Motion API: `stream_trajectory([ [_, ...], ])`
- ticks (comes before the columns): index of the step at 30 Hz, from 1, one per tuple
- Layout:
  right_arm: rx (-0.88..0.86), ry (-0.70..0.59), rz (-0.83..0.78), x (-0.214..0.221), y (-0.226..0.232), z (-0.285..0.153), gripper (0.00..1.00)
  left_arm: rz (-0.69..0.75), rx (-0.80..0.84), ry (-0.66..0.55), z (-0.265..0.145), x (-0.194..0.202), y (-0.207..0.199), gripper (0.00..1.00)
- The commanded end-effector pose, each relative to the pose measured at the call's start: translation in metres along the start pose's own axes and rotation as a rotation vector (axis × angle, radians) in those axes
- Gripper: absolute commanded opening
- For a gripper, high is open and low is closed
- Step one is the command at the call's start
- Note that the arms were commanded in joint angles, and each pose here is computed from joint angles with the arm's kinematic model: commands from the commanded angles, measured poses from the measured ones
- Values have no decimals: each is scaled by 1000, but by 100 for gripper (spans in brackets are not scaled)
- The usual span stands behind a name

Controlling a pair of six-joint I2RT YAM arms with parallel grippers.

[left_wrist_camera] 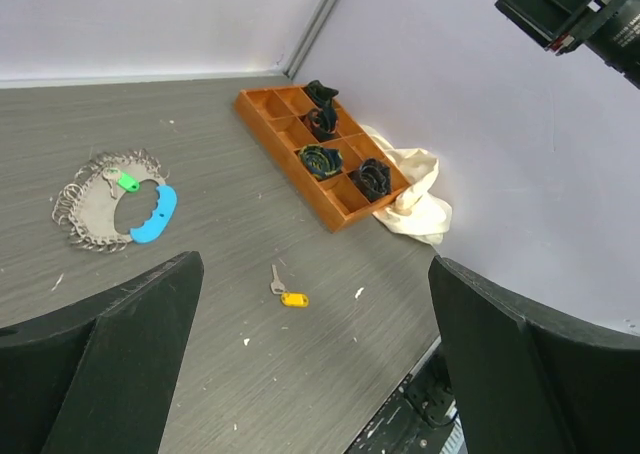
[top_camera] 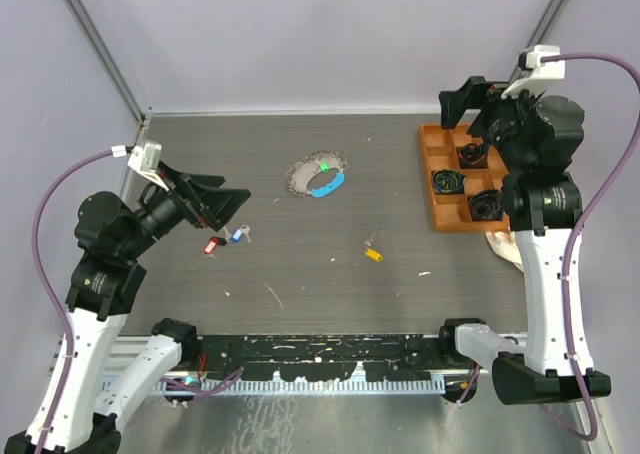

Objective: Remove the keys from the keyring

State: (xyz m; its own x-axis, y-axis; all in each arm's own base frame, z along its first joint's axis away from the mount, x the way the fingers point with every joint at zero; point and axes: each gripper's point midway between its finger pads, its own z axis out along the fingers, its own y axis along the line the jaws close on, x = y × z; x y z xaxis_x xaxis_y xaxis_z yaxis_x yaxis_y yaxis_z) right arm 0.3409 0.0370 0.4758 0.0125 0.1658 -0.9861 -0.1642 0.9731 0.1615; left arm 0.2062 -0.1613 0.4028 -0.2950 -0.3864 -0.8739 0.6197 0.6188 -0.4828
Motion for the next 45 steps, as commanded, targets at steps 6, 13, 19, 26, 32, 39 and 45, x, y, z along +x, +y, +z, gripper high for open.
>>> stream_trajectory([
  [6,-114,64,-15,27,16,1,100,-12,90,-17,9,-1,-9,98],
  [13,-453,186,-94,97,54,5,100,-161,128,-3,30,19,4,98],
  [19,-696,355,-81,185,67,22,100,-281,72,28,62,60,50,100],
  [26,-637,587,-119,275,58,77,100,-330,-109,119,111,114,119,88],
  [32,-671,674,-50,318,78,138,100,-288,-311,217,174,153,206,68],
  [39,-591,746,40,371,79,207,86,-251,-401,397,223,178,282,53],
  [45,-535,783,58,399,75,245,61,-276,-390,463,236,192,301,53],
])
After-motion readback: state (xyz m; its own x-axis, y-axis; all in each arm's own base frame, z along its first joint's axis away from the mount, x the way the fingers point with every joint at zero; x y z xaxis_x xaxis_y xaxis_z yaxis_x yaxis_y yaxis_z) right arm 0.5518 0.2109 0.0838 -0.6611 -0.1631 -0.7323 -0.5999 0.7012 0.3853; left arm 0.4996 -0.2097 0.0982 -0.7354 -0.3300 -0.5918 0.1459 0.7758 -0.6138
